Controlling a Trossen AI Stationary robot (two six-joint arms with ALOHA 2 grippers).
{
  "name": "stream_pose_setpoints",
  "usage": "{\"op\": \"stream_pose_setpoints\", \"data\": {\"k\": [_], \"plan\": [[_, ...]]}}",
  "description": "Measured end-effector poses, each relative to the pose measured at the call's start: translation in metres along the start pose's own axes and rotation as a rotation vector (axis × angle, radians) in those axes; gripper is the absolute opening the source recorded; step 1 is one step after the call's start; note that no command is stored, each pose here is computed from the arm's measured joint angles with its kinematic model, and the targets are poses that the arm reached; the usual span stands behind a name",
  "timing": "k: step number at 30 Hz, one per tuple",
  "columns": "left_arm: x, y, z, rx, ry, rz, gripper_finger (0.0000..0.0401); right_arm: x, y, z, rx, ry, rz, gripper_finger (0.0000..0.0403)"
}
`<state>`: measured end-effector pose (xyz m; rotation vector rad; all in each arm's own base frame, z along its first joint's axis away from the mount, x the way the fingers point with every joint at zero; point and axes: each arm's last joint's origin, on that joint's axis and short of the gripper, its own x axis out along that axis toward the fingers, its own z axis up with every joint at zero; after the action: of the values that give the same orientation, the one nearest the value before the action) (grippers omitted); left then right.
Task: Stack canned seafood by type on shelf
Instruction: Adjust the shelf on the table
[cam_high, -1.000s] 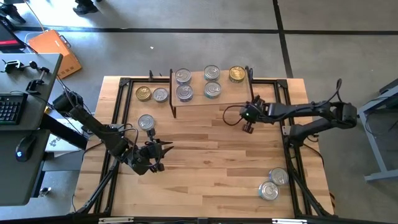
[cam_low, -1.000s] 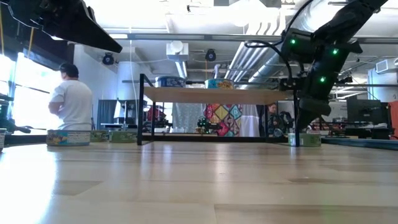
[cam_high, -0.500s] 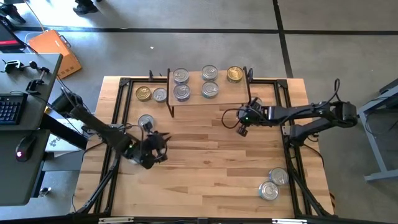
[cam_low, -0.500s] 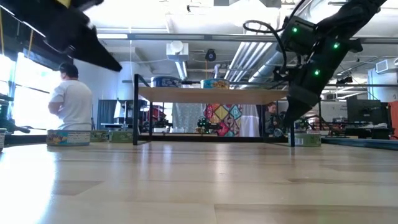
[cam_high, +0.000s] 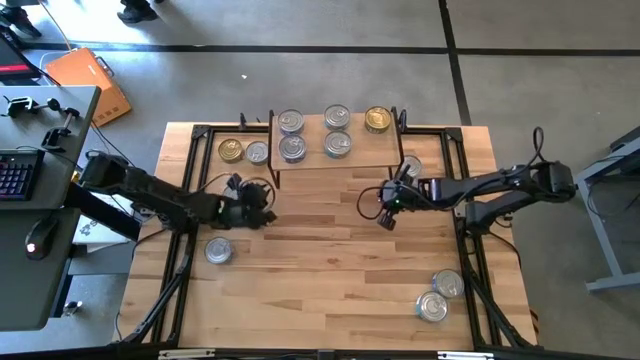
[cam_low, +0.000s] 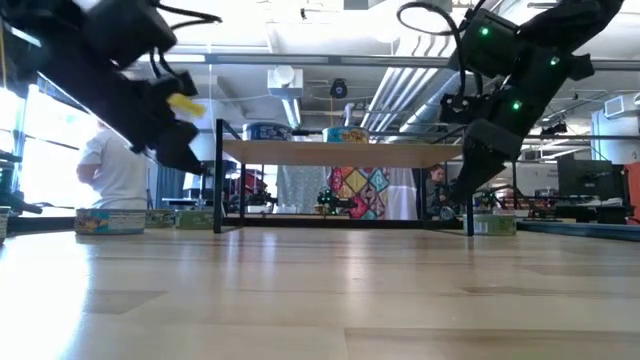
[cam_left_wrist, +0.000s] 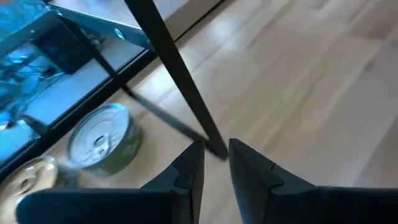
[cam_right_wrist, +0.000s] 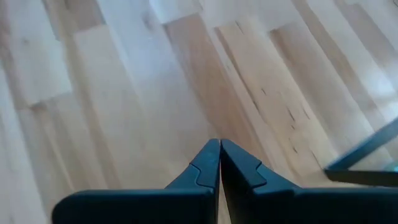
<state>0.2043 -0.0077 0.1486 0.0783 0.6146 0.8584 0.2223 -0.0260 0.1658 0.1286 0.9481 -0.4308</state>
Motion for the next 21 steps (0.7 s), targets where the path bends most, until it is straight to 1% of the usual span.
{"op": "stream_pose_setpoints", "data": {"k": [5,7,11,13,16,21], "plan": [[0.018,0.009,-0.001,-0.063,-0.094,-0.103,0.0064,-0.004,0.014,0.002,0.019,-0.051,0.049,0.0004],[0.023,0.015,-0.001,-0.087,-0.128,-0.120,0.0064,-0.006,0.022,0.001,0.036,-0.071,0.078,0.0004],[0.033,0.026,-0.001,-0.112,-0.159,-0.109,0.0064,-0.013,0.041,0.000,0.060,-0.120,0.148,0.0004],[0.037,0.032,0.000,-0.125,-0.163,-0.087,0.0064,-0.017,0.051,-0.001,0.068,-0.152,0.164,0.0004],[0.041,0.037,0.000,-0.125,-0.156,-0.069,0.0064,-0.024,0.064,-0.004,0.067,-0.204,0.169,0.0004],[0.041,0.037,0.000,-0.122,-0.152,-0.097,0.0064,-0.034,0.081,-0.011,0.069,-0.263,0.167,0.0004]]}}
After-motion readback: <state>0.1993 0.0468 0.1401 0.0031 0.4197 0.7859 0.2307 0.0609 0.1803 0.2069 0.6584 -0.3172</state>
